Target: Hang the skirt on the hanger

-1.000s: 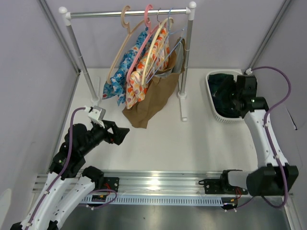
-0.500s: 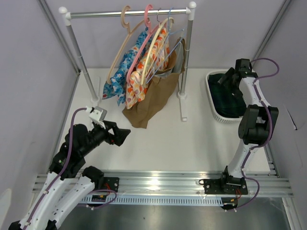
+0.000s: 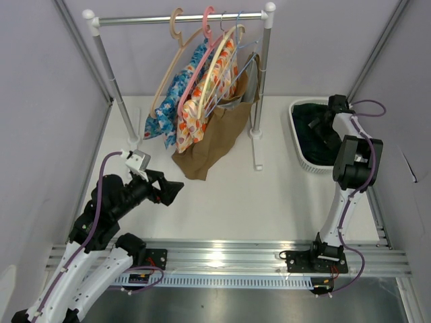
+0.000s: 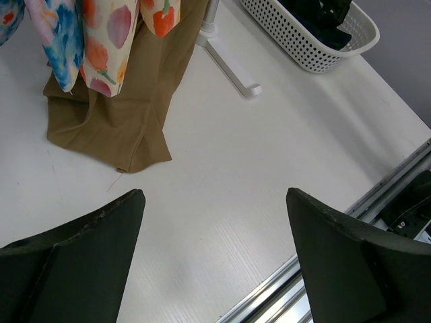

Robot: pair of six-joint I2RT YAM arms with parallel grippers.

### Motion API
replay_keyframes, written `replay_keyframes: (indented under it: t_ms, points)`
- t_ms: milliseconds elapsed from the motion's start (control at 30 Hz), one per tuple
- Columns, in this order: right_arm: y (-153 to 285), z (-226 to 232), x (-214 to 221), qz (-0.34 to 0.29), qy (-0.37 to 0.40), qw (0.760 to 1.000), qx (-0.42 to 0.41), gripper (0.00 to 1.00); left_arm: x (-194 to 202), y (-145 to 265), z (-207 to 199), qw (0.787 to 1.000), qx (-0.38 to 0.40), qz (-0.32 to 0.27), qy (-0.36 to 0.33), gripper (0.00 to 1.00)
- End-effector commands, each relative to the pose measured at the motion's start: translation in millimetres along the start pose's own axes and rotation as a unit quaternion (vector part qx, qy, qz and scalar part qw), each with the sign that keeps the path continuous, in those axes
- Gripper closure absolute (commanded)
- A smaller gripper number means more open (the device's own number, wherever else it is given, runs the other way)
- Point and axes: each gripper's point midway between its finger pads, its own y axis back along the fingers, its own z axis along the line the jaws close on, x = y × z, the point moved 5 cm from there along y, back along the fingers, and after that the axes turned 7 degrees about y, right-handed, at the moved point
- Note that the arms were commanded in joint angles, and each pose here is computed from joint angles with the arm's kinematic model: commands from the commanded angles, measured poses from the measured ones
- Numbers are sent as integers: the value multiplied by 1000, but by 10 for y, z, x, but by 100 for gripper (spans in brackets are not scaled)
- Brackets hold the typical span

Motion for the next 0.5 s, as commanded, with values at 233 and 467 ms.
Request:
replay_keyframes:
  t_ms: [233, 467]
  points:
    - [108, 132, -136, -26, -15, 999, -37, 78, -39, 1, -7, 1000, 2, -16, -10, 8]
    - [931, 309, -601, -99, -24, 990, -101, 100, -42, 1, -8, 1000, 2, -17, -10, 8]
